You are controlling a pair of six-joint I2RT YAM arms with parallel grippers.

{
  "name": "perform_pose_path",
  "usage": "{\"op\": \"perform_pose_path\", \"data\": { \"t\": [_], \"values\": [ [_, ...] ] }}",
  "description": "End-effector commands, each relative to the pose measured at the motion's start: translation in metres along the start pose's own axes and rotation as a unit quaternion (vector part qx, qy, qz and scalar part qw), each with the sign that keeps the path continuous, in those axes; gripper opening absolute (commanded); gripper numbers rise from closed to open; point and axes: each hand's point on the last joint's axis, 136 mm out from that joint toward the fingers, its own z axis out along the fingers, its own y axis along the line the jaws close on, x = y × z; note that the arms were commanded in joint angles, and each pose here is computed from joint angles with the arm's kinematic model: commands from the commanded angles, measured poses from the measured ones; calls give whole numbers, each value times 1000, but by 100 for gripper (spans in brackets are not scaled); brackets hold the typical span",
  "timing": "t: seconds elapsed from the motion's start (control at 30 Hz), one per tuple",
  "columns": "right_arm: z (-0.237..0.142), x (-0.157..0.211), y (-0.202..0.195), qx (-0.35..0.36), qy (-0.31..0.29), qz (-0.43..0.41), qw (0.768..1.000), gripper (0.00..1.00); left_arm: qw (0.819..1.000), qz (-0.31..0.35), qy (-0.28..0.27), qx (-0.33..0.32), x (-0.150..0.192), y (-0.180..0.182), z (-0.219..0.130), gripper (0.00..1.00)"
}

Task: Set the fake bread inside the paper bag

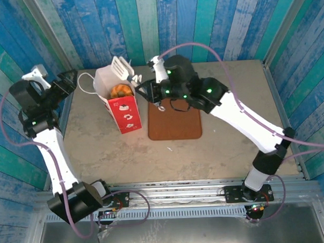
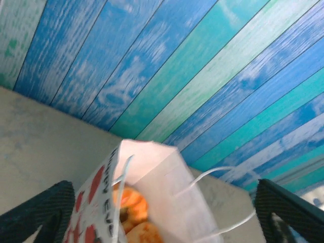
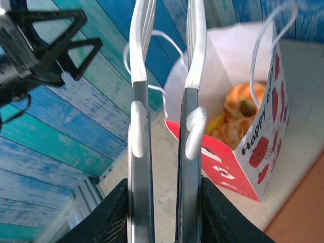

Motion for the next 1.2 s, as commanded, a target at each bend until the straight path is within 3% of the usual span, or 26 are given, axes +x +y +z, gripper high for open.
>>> {"op": "perform_pose_path", "data": {
  "t": [0.0,0.23,0.53,0.63,0.8,1.17],
  "values": [
    [-54,-37,9,-15,-72,-12,997,36,998,39,-49,-2,-21,-29,-27,95],
    [-89,-17,-73,68,-60,34,995,36,995,62,-76,-5,-25,-44,-45,94],
    [-89,38,-214,203,23,49,978,36,996,57,-71,-14,-19,-36,-42,94],
    [-76,55,-253,203,46,97,973,36,996,58,-71,-15,-19,-35,-41,94],
    [-39,70,-294,142,62,174,972,35,996,58,-67,-21,-17,-30,-39,94],
    [28,95,-362,128,92,221,963,33,996,59,-57,-32,-13,-18,-33,94]
  ]
}}
